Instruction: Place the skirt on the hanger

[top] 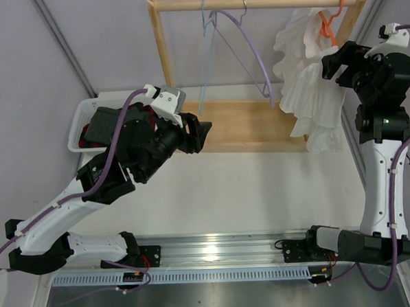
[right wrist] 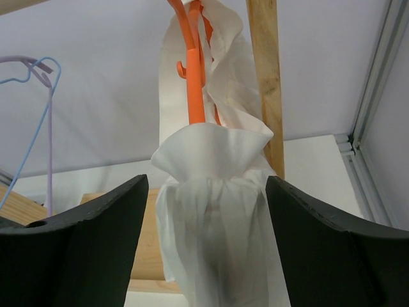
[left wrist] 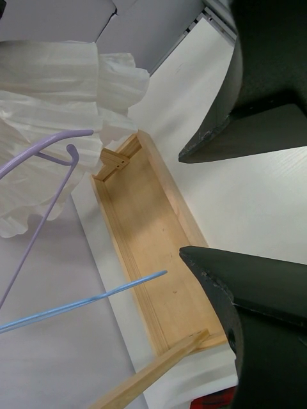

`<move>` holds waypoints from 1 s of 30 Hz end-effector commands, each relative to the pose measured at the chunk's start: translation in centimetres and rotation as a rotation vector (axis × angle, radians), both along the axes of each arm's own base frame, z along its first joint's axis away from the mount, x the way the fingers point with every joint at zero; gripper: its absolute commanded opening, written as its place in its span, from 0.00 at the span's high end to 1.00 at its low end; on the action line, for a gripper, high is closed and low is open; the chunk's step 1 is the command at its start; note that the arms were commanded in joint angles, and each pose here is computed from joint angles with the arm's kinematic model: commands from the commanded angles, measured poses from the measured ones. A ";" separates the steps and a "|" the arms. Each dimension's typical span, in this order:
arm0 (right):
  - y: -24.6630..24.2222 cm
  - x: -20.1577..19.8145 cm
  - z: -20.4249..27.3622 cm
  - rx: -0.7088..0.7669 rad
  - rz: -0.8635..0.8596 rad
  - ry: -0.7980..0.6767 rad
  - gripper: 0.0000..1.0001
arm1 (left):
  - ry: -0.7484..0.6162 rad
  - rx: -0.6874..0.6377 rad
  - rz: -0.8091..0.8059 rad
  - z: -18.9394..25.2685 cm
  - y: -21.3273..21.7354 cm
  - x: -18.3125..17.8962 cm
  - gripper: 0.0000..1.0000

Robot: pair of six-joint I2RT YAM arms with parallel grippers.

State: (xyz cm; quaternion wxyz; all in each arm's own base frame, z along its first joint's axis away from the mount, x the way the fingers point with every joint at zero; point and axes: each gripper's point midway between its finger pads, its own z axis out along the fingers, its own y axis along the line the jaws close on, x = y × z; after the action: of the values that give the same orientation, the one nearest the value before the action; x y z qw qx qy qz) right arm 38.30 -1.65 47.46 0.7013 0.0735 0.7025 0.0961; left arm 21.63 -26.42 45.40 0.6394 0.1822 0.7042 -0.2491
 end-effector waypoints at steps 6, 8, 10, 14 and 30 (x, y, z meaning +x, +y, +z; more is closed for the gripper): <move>-0.6 -5.0 3.3 0.094 -0.056 -0.043 0.07 | -0.004 -0.021 0.018 0.1 0.9 0.4 0.38; 0.4 -6.2 3.5 0.120 -0.010 -0.032 0.04 | 0.002 -0.021 0.031 -0.2 1.2 0.6 0.38; 2.6 -7.8 3.7 0.150 0.093 -0.011 0.01 | 0.008 -0.026 0.039 -0.3 1.6 0.7 0.38; 5.2 -9.4 1.6 0.225 0.199 0.063 0.01 | 0.026 -0.018 0.063 -0.9 2.4 0.9 0.37; 18.1 -17.2 -16.0 0.145 0.390 0.362 0.01 | 0.162 0.017 0.150 -7.2 4.5 1.5 0.36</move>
State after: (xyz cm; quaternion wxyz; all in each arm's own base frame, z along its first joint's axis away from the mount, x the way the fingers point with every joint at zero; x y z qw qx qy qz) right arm 21.12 17.95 31.05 0.4908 -0.0455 0.8267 0.2714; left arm 23.14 -22.76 39.45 0.6052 0.1388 0.7564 -0.2059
